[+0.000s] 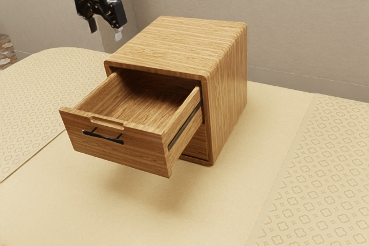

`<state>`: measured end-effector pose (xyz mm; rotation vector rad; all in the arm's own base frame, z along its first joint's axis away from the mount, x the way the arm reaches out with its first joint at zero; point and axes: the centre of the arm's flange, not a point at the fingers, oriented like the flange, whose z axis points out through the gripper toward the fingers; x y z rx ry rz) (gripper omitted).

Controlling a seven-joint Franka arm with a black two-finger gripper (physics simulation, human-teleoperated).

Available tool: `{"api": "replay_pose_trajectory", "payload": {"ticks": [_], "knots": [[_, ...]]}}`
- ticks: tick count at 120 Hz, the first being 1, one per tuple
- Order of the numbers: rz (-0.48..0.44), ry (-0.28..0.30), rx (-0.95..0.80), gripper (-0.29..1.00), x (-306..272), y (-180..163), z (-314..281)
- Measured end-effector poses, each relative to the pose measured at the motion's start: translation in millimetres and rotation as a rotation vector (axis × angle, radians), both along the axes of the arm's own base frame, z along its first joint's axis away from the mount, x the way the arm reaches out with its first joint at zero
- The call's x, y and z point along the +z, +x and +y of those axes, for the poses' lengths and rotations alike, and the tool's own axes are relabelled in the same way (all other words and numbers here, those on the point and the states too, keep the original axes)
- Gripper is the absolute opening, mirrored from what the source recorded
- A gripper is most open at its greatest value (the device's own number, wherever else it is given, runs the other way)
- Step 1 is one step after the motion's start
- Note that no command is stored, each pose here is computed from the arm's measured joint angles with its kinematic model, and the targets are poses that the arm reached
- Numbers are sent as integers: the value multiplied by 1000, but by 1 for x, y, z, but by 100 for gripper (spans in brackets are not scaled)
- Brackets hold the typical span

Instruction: Push the drawer handle with one arm to close the drawer

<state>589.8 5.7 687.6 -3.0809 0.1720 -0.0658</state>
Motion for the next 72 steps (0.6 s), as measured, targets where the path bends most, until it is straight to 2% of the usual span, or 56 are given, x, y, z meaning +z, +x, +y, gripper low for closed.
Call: {"api": "replay_pose_trajectory", "payload": {"ticks": [10,16,24,37,46,58,72], "knots": [[-5,-1,-6,70,2,-1,-2],[3,-4,-8,70,3,-13,-2],[-5,-11,-11,70,14,-56,-1],[-36,-11,-24,70,26,-149,-19],[-20,-11,-34,68,12,-185,-34],[-18,-10,-15,44,-4,-223,-36],[12,-22,44,19,-51,-242,-28]]}}
